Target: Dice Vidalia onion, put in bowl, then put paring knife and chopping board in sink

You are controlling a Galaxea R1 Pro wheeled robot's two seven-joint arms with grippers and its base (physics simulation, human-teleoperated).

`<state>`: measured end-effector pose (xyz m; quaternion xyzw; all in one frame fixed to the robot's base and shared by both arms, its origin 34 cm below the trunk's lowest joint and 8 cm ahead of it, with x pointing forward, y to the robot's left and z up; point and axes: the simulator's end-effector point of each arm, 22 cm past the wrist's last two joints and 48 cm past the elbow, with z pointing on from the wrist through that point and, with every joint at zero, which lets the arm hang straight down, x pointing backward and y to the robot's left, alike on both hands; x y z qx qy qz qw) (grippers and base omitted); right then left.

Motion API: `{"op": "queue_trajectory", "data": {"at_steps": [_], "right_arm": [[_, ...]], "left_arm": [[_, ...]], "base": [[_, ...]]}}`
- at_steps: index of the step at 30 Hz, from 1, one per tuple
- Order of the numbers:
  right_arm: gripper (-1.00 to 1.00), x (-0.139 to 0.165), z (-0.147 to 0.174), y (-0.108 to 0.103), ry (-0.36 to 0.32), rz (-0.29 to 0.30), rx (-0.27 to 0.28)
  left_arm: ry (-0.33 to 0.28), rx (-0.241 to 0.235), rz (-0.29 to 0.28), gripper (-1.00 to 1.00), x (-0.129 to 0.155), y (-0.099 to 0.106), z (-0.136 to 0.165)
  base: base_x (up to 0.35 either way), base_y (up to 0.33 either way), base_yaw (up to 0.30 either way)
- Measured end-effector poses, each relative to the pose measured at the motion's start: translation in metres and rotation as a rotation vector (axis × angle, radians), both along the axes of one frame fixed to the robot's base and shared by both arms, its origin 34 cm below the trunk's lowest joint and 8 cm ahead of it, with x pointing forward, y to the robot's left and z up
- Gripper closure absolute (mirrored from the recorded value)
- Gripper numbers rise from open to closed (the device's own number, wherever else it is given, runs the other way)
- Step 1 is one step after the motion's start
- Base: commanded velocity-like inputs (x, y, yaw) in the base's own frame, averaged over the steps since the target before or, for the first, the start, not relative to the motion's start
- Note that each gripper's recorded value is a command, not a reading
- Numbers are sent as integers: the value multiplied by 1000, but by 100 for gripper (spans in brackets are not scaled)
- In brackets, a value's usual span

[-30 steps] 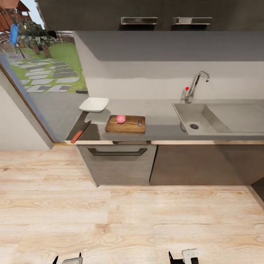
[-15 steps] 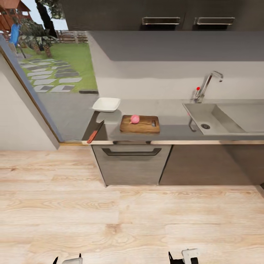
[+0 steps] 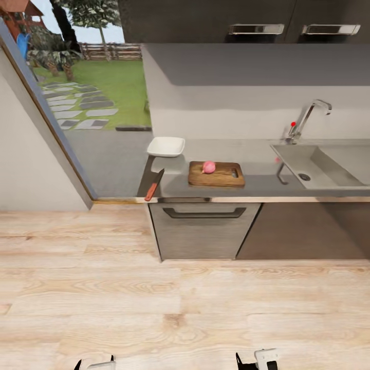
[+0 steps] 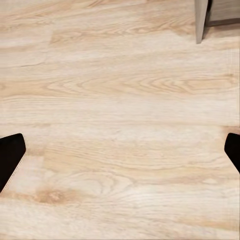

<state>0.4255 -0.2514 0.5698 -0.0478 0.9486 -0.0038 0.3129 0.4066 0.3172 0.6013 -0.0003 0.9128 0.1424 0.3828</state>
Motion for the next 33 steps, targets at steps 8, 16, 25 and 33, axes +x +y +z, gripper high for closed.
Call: {"op": "queue_trajectory", "data": {"at_steps": [8,16,25,33], "right_arm": [[-100,0,0,0,0,0,0],[-100,0,0,0,1,0,0],[-100,0,0,0,1,0,0],[-100,0,0,0,1,0,0]], "left_arm": [[-1,0,0,-100,1,0,0],[-1,0,0,-100,1,0,0],[0,0,0,-100,0,0,0],[0,0,0,-100,0,0,0]], "base": [[0,300,0],[0,300,0],[0,300,0],[0,300,0]]}}
